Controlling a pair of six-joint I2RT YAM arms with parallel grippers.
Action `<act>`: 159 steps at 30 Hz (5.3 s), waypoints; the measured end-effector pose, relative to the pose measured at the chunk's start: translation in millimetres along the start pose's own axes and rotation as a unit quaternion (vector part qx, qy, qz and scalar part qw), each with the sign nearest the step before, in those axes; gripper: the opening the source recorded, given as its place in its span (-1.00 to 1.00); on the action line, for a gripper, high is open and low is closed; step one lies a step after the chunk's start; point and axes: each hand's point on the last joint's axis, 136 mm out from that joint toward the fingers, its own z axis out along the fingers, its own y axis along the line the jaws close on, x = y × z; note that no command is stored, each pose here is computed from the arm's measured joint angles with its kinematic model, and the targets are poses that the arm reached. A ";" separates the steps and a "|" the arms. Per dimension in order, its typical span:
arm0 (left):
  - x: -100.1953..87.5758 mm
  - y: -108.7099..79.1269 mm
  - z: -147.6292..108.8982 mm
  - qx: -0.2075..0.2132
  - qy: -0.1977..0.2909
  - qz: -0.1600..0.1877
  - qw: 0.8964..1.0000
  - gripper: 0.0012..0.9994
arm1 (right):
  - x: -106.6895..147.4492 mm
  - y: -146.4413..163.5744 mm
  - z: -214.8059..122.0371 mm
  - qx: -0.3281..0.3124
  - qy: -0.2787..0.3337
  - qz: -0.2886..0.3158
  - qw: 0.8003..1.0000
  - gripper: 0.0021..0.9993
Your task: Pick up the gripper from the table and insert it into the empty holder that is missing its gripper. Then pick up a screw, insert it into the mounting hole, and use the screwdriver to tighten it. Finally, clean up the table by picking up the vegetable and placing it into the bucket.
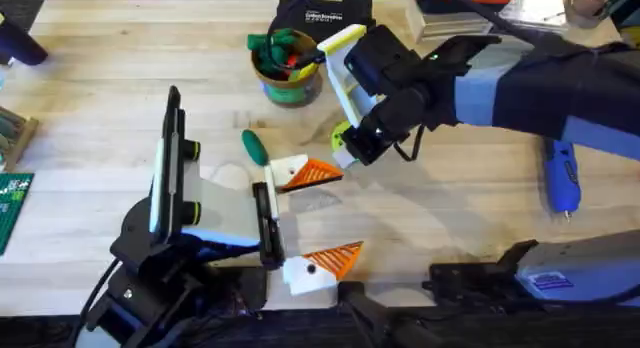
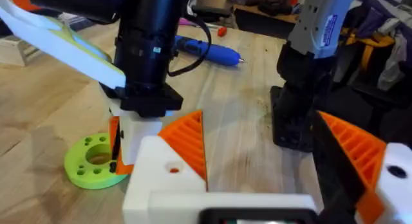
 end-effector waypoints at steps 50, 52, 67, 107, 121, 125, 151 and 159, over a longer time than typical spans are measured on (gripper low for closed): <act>-0.1 0.0 0.0 0.000 0.000 0.000 1.000 0.97 | -16.6 -3.3 7.2 0.006 -0.027 0.004 1.000 -0.99; 0.0 0.0 0.0 0.000 0.000 0.000 1.000 0.97 | -16.6 -3.3 7.2 0.006 -0.027 0.004 1.000 -0.99; 0.0 0.0 0.0 0.000 0.000 0.000 1.000 0.97 | -15.4 -3.0 5.0 0.006 -0.026 0.003 1.000 -0.99; 0.0 0.0 0.0 0.000 0.000 0.000 1.000 0.97 | -1.1 14.4 -139.5 -0.012 -0.143 -0.054 0.988 -0.99; 0.0 0.0 0.0 0.000 0.000 0.000 1.000 0.97 | -15.4 32.2 -161.1 -0.055 -0.176 -0.091 0.979 -0.99; 0.0 0.0 0.0 0.000 0.000 0.000 1.000 0.97 | -15.0 42.6 -162.9 -0.084 -0.179 -0.100 0.975 -0.99; 0.0 0.0 0.0 0.000 0.000 0.000 1.000 0.97 | -25.4 83.4 -152.4 -0.141 -0.181 -0.165 0.959 -0.99; -0.1 0.0 0.0 0.000 0.000 0.000 1.000 0.97 | -30.8 84.3 -157.6 -0.143 -0.172 -0.162 0.961 -0.99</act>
